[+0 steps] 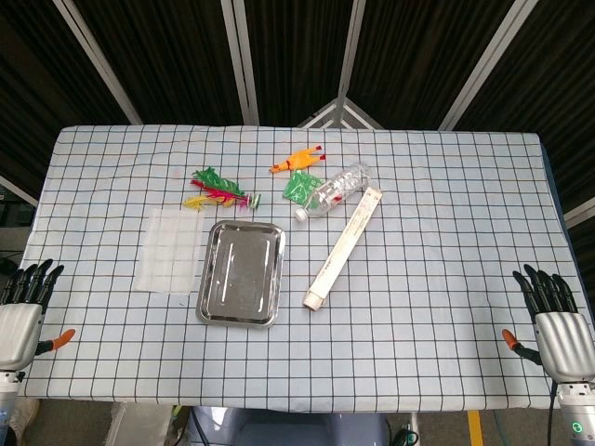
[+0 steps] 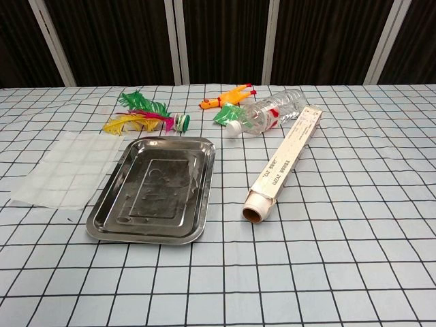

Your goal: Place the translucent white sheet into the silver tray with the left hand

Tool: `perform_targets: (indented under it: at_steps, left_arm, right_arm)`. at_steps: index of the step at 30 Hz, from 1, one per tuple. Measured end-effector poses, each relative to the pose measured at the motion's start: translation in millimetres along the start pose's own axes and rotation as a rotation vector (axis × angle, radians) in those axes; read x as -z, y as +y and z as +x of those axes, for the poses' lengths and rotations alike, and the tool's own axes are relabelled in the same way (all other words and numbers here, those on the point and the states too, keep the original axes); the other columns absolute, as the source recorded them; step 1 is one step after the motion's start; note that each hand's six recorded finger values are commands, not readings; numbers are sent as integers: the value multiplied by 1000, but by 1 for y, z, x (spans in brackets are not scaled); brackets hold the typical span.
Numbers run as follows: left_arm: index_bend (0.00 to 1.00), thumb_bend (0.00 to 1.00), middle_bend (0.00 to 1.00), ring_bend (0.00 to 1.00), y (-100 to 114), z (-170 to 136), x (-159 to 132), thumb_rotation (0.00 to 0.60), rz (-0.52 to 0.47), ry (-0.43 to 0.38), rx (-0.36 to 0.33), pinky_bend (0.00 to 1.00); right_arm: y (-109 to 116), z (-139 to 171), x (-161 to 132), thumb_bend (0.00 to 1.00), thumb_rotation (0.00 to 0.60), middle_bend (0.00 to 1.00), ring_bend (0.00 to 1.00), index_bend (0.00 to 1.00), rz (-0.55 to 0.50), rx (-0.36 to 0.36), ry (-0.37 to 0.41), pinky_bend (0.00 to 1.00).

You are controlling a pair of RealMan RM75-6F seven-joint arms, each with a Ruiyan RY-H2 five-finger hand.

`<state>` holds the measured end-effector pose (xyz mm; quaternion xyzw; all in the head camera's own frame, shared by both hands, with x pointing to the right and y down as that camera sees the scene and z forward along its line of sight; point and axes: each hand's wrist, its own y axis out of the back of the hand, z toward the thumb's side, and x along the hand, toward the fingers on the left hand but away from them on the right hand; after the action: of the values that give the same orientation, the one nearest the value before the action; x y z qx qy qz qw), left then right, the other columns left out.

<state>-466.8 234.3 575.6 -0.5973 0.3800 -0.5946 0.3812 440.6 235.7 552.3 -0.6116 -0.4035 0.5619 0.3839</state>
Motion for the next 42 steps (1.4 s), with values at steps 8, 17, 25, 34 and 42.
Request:
perform_targets:
  at_steps: [8, 17, 25, 34, 42]
  left_arm:
    - [0, 0, 0, 0, 1, -1, 4, 600, -2, 11, 3, 0]
    - [0, 25, 0, 0, -3, 3, 1, 600, -1, 8, 6, 0]
    - [0, 126, 0, 0, -22, 44, -14, 600, 64, -38, 18, 0]
    - [160, 132, 0, 0, -53, 85, -42, 600, 125, -93, 37, 0]
    - [166, 144, 0, 0, -77, 95, -69, 600, 156, -150, 51, 0]
  right_arm:
    - [-1, 0, -2, 289, 600, 0, 0, 0, -1, -1, 3, 41]
    - [-2, -2, -3, 289, 600, 0, 0, 0, -4, -5, 8, 41]
    - [-1, -2, -5, 289, 600, 0, 0, 0, -16, -2, 17, 40]
    - [-1, -2, -4, 289, 600, 0, 0, 0, -17, -1, 13, 40]
    - [1, -1, -2, 290, 600, 0, 0, 0, -22, 4, 6, 40]
